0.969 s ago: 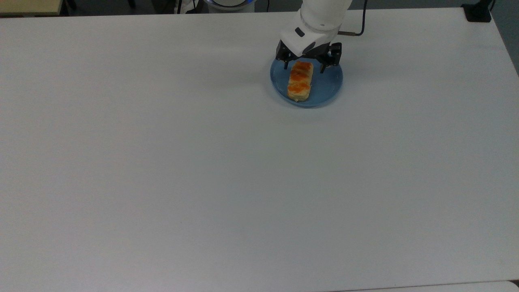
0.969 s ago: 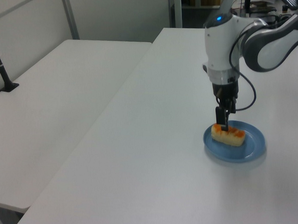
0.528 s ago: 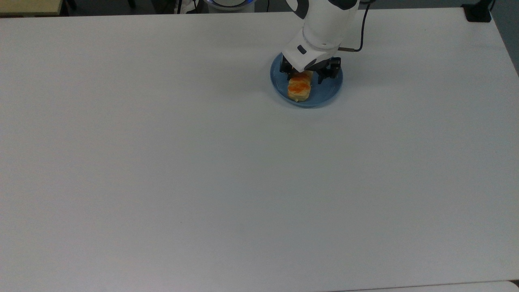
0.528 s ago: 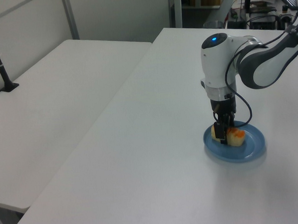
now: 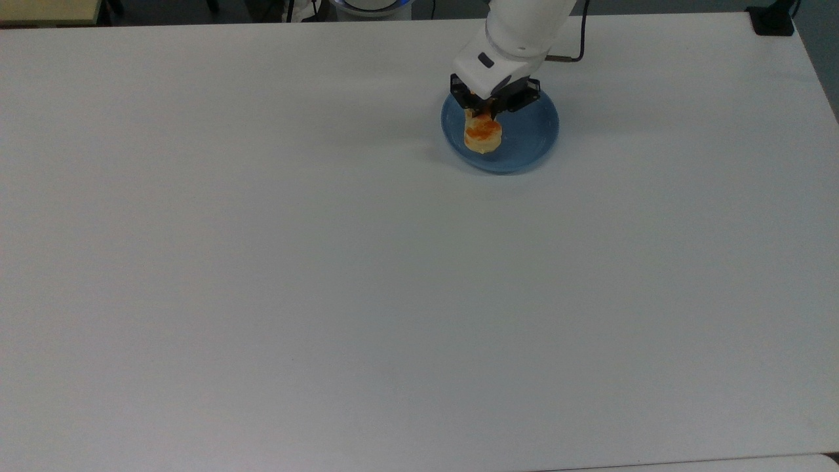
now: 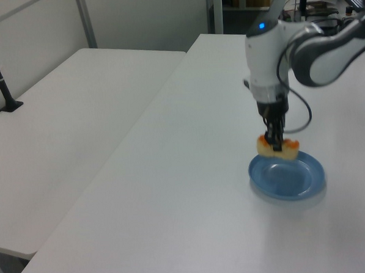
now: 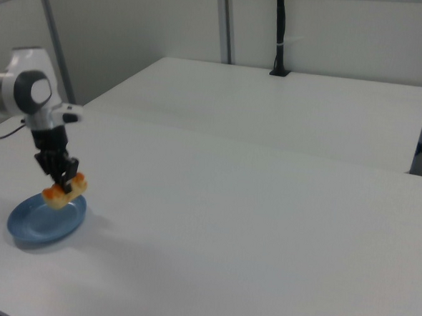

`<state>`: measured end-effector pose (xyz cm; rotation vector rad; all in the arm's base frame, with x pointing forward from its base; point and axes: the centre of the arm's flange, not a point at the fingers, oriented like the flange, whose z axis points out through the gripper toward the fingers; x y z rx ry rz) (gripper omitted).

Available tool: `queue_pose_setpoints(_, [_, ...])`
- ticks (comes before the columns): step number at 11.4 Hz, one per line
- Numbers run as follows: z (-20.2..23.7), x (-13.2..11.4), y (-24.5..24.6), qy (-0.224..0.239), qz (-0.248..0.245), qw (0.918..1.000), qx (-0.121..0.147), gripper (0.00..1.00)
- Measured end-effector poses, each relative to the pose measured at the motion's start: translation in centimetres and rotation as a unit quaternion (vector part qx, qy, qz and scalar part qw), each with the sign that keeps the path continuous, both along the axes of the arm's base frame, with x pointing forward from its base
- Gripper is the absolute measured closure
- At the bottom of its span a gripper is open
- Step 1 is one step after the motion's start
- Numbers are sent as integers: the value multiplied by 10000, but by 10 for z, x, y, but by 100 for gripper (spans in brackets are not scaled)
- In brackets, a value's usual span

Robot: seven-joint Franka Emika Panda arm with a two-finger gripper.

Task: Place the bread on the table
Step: 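Lift the bread roll off the plate and carry it beside the plate, then set the bread roll on the table, open the gripper, and raise it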

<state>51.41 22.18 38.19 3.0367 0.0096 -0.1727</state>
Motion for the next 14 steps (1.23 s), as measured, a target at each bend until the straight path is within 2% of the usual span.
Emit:
queue_pose_setpoints(2, [53,32,-46,-222,66,9997,73,75])
queue_pose_setpoints(4, [74,65,-106,-417,98,9990,120,73])
queue_pose_setpoints(6, [56,93,-144,-386,48,9992,83,72])
queue_pose_setpoints(9, [-21,121,-150,-316,28,9995,50,69])
queue_pose_setpoints(11, [-49,132,-154,-377,13,9993,37,60])
queue_pose_setpoints(12, [-49,135,-158,-399,-19,9992,19,51])
queue_pose_setpoints(14, [-32,139,-163,-540,-60,9985,15,24])
